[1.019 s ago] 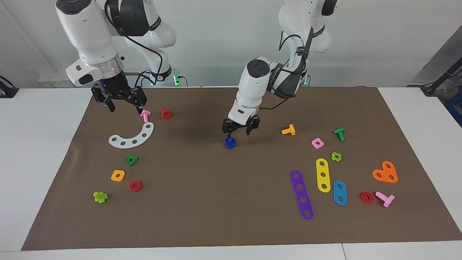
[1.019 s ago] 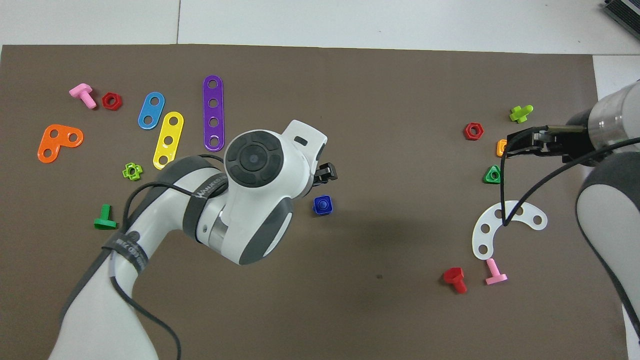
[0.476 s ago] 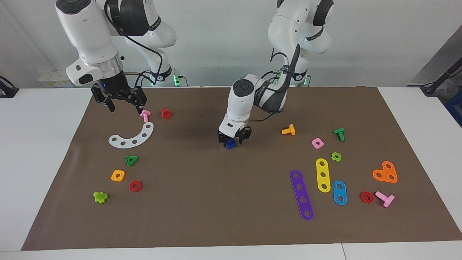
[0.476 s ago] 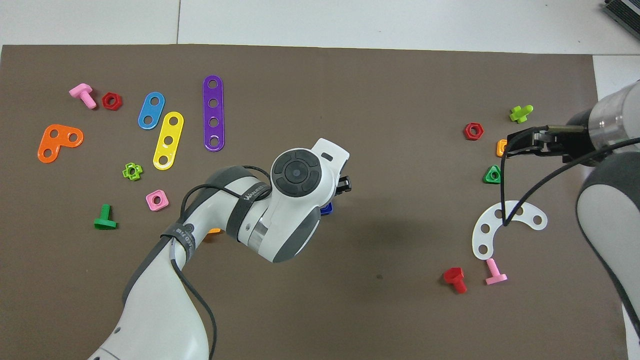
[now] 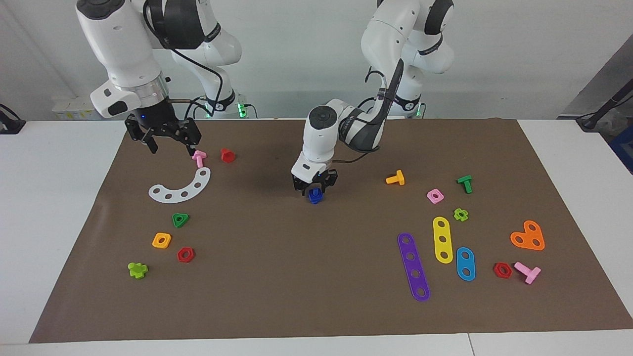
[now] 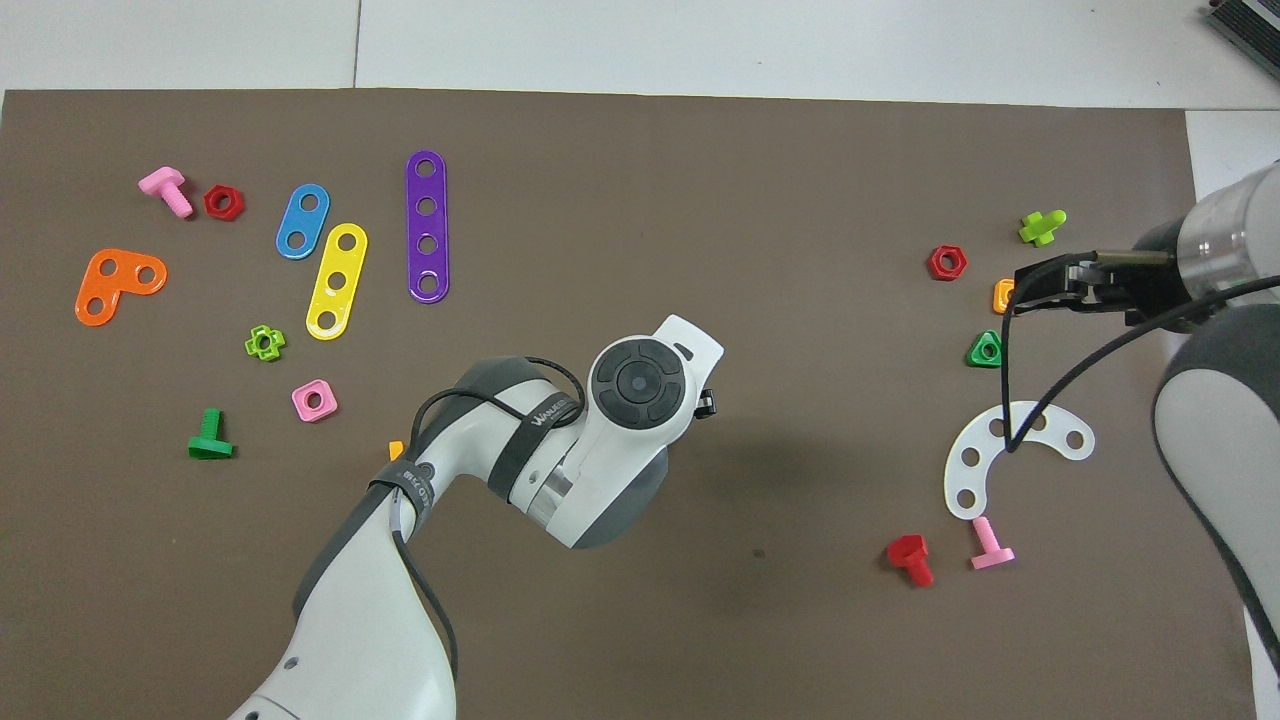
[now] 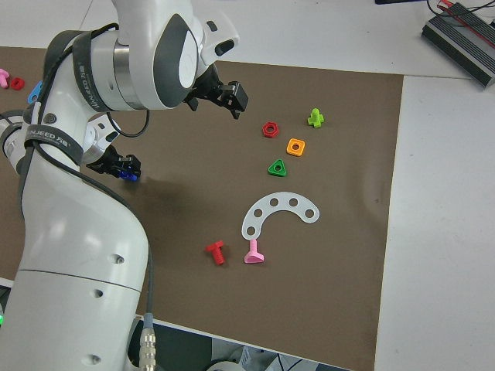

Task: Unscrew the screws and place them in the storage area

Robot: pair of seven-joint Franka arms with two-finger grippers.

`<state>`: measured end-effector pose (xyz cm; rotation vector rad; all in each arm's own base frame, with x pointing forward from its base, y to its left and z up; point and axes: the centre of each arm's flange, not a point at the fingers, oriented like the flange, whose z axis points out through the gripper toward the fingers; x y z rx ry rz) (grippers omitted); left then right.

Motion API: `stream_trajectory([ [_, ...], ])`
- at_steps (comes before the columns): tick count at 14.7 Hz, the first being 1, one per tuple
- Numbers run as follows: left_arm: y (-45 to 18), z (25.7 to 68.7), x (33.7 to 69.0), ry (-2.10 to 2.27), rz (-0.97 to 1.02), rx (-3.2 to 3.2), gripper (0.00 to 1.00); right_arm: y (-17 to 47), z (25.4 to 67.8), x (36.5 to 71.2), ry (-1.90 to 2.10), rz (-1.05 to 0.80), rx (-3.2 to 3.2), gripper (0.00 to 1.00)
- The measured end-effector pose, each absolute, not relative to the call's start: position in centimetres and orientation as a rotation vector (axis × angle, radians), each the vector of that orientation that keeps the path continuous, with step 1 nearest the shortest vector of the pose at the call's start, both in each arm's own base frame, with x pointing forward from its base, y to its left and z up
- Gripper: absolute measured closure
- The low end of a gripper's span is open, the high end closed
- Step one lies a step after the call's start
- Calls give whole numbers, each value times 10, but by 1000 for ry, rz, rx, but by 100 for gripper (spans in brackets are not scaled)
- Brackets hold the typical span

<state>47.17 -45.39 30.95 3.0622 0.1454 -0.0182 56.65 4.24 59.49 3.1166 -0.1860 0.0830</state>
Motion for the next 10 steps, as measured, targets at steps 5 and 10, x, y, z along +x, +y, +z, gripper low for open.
stream_trajectory([
  [5, -453, 308, 471, 132, -16, 3068, 44, 42, 595, 567, -186, 83, 3117, 0],
  [10, -451, 309, 473, 118, -3, 3076, 53, 42, 595, 567, -186, 83, 3117, 0],
])
